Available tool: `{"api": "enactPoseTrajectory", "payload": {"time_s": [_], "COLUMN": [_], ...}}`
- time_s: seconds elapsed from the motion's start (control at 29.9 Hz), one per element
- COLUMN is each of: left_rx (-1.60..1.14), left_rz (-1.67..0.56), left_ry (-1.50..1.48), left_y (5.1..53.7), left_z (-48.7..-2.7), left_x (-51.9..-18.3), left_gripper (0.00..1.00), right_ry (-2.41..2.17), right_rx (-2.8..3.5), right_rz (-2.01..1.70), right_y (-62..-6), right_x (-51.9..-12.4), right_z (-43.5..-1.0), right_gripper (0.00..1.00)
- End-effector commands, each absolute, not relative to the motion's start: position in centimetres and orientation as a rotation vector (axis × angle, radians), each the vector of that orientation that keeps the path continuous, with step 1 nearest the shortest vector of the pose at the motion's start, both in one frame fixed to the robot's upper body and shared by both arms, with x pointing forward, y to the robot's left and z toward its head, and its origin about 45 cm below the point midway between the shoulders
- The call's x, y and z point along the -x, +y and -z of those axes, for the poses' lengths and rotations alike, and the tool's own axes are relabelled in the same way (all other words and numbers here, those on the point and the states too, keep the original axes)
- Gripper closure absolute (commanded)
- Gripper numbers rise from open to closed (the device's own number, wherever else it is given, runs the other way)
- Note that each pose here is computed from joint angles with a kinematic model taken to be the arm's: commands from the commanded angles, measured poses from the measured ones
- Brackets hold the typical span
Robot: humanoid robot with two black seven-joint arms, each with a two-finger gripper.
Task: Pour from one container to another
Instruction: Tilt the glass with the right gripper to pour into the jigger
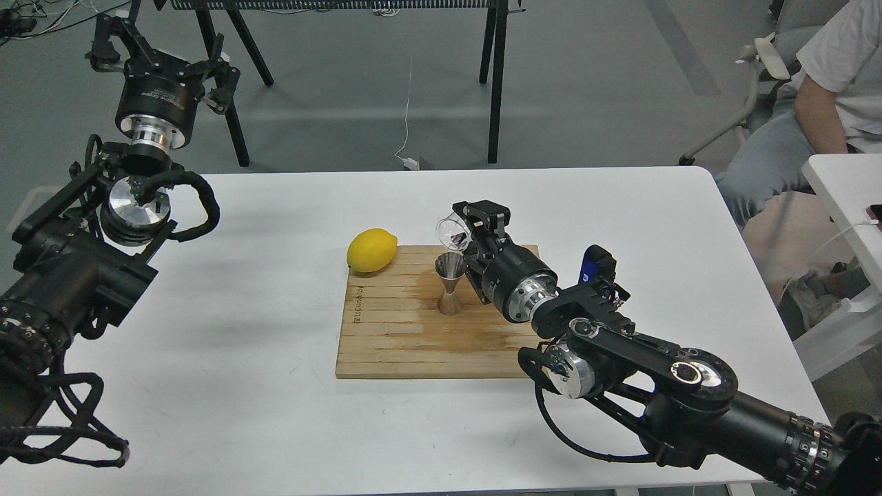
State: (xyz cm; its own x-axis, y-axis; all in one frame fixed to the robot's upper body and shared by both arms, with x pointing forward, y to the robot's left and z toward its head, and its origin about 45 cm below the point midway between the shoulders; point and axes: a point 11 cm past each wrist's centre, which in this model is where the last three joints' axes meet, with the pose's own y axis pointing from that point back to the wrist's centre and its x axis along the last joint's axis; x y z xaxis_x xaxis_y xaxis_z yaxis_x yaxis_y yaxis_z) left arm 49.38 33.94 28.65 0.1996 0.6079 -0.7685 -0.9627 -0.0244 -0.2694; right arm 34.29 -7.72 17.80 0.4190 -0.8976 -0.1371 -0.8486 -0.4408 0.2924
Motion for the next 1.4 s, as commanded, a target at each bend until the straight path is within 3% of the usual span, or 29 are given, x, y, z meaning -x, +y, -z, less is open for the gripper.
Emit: {"api": "enactPoseTrajectory", "payload": {"time_s": [0.0, 1.37], "left_rx": [0.905, 0.897], "left_rz": [-1.343, -1.356], "left_ry": [0.504, 0.516], "left_y": [34.0, 34.3], "left_z": [-28.3, -27.4], "left_x": [-49.2, -48.9], "left_gripper": [0.00, 0.00], "right_ry": [-1.536, -1.325], "right_rx": [-2.499, -2.417], "right_rz": [0.373, -0.180], "right_y": [-7.5, -9.0], "right_x": [-34.5, -35.3], "right_z": [-18.0, -16.8], "right_gripper": [0.63, 0.63]}}
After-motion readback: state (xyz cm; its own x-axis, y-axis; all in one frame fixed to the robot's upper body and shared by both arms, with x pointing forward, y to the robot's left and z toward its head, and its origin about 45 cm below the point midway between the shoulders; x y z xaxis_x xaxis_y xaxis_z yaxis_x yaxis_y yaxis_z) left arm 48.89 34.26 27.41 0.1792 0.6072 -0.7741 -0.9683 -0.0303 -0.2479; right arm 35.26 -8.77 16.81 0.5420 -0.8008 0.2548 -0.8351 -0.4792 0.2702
